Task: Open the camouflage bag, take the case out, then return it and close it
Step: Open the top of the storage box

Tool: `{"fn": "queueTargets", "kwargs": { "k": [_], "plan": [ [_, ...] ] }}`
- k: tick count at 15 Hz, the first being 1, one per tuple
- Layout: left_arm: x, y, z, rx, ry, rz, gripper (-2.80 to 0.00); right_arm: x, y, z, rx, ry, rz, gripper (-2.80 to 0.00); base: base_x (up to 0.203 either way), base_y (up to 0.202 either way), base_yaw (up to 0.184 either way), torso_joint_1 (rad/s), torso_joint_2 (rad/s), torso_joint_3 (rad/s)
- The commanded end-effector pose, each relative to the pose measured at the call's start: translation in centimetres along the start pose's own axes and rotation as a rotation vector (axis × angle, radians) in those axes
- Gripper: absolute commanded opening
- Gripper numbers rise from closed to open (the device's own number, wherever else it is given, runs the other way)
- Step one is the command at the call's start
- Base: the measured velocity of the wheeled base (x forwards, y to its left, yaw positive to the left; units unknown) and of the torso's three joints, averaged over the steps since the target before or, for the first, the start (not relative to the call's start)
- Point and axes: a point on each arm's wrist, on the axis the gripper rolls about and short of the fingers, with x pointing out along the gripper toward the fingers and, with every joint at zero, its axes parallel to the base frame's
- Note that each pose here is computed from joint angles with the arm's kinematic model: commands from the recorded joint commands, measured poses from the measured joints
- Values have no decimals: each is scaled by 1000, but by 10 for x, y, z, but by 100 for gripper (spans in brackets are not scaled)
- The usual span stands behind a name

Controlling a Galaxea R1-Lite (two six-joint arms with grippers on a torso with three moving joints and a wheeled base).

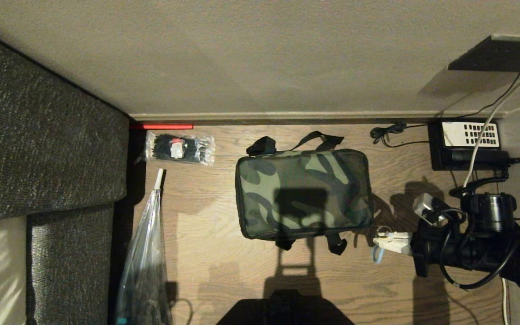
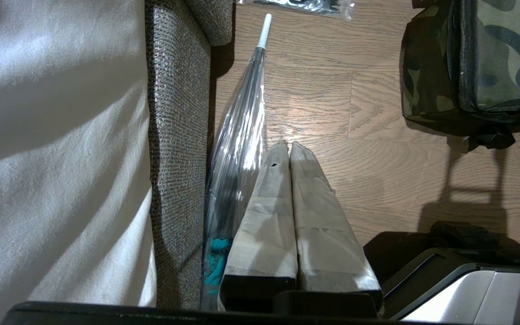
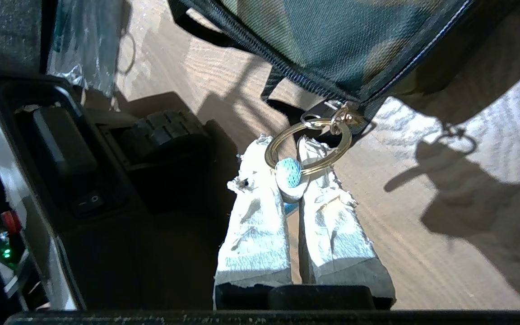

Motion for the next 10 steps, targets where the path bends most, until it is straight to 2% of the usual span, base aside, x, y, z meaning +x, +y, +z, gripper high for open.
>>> {"fn": "queueTargets", "kwargs": {
  "k": [1,6,10],
  "plan": [
    [0,0,0,-2,-1,1,-280,-1,-5,-1,-19,-16,-19,-280,0,0,0,0,0,0],
    [0,0,0,0,-1,1,-280,-4,-26,-7,-10,-22,-77,-280,0,0,0,0,0,0],
    [0,0,0,0,-1,1,-280,-5,-37,-9,-31,-27,-103,-280,0,0,0,0,0,0]
  ]
}}
